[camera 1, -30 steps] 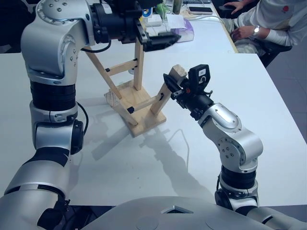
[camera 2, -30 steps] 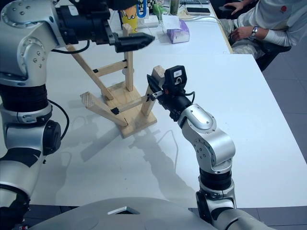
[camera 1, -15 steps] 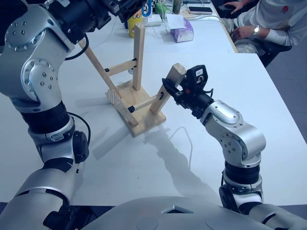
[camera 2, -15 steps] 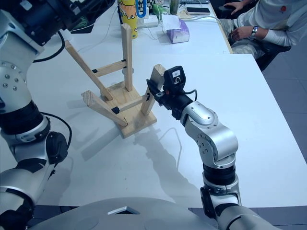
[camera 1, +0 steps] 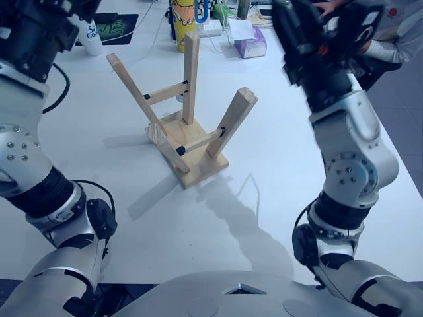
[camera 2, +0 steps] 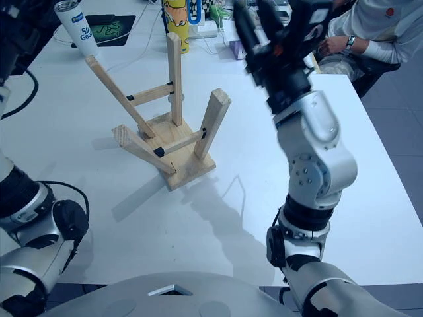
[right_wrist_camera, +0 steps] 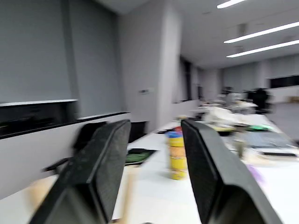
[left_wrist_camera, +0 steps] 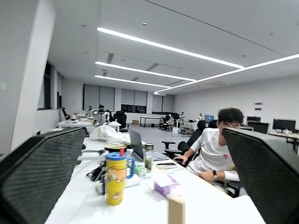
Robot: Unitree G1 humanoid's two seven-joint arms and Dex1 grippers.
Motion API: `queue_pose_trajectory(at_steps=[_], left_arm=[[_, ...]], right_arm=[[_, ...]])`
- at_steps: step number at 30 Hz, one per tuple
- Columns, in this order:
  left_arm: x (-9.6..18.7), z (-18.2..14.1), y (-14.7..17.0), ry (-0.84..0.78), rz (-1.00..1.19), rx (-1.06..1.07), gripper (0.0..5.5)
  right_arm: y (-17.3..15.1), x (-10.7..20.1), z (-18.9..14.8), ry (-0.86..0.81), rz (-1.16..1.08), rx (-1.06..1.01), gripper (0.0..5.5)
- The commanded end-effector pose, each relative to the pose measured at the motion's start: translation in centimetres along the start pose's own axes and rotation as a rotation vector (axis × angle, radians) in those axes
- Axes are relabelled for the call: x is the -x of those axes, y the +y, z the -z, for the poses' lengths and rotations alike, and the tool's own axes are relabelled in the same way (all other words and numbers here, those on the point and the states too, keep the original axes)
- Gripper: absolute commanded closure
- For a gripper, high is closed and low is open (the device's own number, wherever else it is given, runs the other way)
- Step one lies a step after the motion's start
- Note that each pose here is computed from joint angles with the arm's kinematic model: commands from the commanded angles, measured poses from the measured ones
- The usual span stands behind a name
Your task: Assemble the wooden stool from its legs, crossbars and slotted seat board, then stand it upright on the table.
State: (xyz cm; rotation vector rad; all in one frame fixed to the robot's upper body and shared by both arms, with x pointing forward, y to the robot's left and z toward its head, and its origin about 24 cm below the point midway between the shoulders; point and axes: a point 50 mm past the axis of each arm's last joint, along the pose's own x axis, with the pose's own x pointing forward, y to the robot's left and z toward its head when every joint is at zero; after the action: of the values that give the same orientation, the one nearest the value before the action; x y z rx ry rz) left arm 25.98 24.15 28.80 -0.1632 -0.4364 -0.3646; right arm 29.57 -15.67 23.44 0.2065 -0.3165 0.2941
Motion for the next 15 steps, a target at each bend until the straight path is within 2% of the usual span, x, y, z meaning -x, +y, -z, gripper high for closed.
queue_pose_trajectory(at_steps=[1, 4, 7, 9, 15], left_arm=[[2.8, 1.6, 3.6, 0.200, -0.153, -0.037, 0.10], [5.4, 5.9, 5.4, 0.425, -0.271, -0.072, 0.10], [7.7, 10.6, 4.8, 0.617, -0.301, -0.105, 0.10], [8.9, 14.0, 3.4, 0.721, -0.274, -0.119, 0.10], [11.2, 20.8, -2.5, 0.895, -0.202, -0.112, 1.03]], right_arm=[[-4.3, 0.8, 5.3, 0.295, 0.177, 0.199, 3.48], [-4.9, 2.2, 8.6, 0.444, 0.137, 0.316, 3.48], [-3.8, 3.2, 10.6, 0.519, 0.027, 0.342, 3.48], [-3.1, 3.6, 11.7, 0.552, -0.025, 0.341, 3.48], [-1.5, 4.6, 14.2, 0.653, -0.153, 0.368, 3.45]])
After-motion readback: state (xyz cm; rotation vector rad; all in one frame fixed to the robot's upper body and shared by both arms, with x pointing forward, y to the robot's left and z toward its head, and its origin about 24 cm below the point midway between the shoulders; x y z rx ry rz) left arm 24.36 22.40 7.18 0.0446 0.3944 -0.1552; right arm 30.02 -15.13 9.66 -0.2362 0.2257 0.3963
